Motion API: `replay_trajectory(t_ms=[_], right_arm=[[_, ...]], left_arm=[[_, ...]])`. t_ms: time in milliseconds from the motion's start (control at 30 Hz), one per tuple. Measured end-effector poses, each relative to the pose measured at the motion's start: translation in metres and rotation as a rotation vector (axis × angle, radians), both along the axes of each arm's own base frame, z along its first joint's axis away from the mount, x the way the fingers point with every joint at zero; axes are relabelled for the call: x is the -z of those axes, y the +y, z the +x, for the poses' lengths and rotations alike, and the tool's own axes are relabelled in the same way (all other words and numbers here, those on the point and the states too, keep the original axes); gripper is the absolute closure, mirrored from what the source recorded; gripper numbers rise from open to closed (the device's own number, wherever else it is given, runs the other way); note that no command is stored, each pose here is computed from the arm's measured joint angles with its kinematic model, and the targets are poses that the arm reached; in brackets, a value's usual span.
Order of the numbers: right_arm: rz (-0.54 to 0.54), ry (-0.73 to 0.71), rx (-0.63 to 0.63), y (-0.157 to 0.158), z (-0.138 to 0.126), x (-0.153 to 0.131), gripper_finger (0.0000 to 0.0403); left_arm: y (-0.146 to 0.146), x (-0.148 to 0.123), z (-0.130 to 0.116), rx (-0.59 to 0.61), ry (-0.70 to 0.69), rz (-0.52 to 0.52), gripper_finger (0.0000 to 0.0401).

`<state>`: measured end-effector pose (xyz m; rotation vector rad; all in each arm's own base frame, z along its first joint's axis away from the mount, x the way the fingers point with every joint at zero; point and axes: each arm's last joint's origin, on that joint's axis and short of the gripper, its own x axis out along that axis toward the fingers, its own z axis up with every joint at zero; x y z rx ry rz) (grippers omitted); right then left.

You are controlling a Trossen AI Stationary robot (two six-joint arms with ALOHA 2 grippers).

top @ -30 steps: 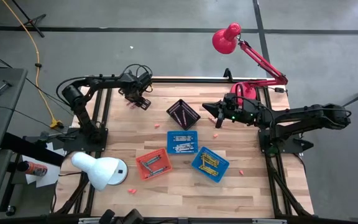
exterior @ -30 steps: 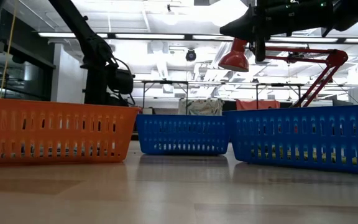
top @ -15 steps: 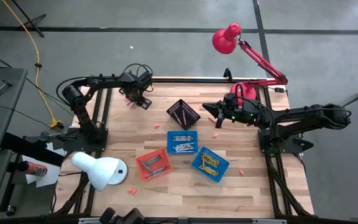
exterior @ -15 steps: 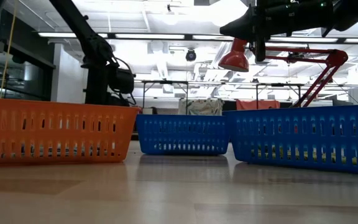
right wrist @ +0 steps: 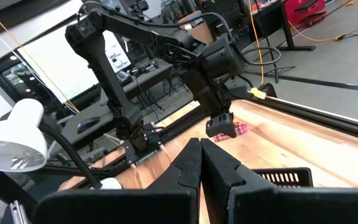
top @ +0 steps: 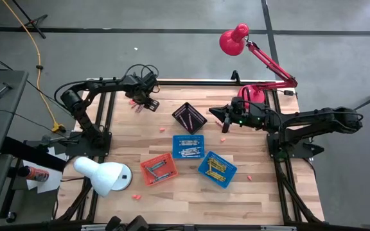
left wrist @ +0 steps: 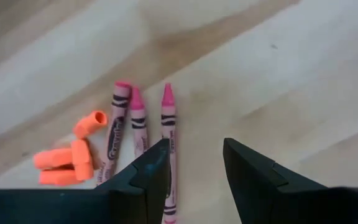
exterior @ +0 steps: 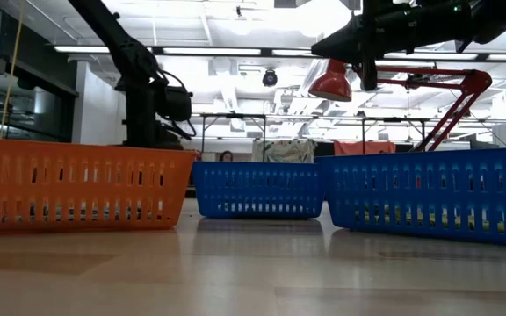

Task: Sort crayons
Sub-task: Put the pink crayon into the black bin

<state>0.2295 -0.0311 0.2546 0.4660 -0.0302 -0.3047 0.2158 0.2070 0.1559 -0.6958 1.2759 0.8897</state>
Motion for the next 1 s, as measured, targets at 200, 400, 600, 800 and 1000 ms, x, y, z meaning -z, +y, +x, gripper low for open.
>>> replay_trajectory(t_ms=[200,400,600,800,1000], right_arm=[[0.0,0.001,0.0,0.0,0.0,0.0,0.0402],[0.001,0.001,0.0,0.0,0.0,0.0,0.0402],[0.0,0.0,0.0,0.0,0.0,0.0,0.0402],[0.026,-0.008,0.0,0.0,0.0,0.0,0.0402],[0.026,-0.008,0.0,0.0,0.0,0.0,0.0402]], left_arm=[[-0.004,0.01,-0.005,-0.009,0.011,-0.005,0.0259],[-0.007,0.019,-0.008,-0.015,0.001,0.004,0.0259],[-0.009,0.021,-0.01,-0.017,0.006,-0.003,0.0279],[-0.01,0.021,-0.01,0.0,0.022,-0.005,0.0383],[-0.013,0.016,-0.011,0.011,-0.02,-0.035,0.0397]])
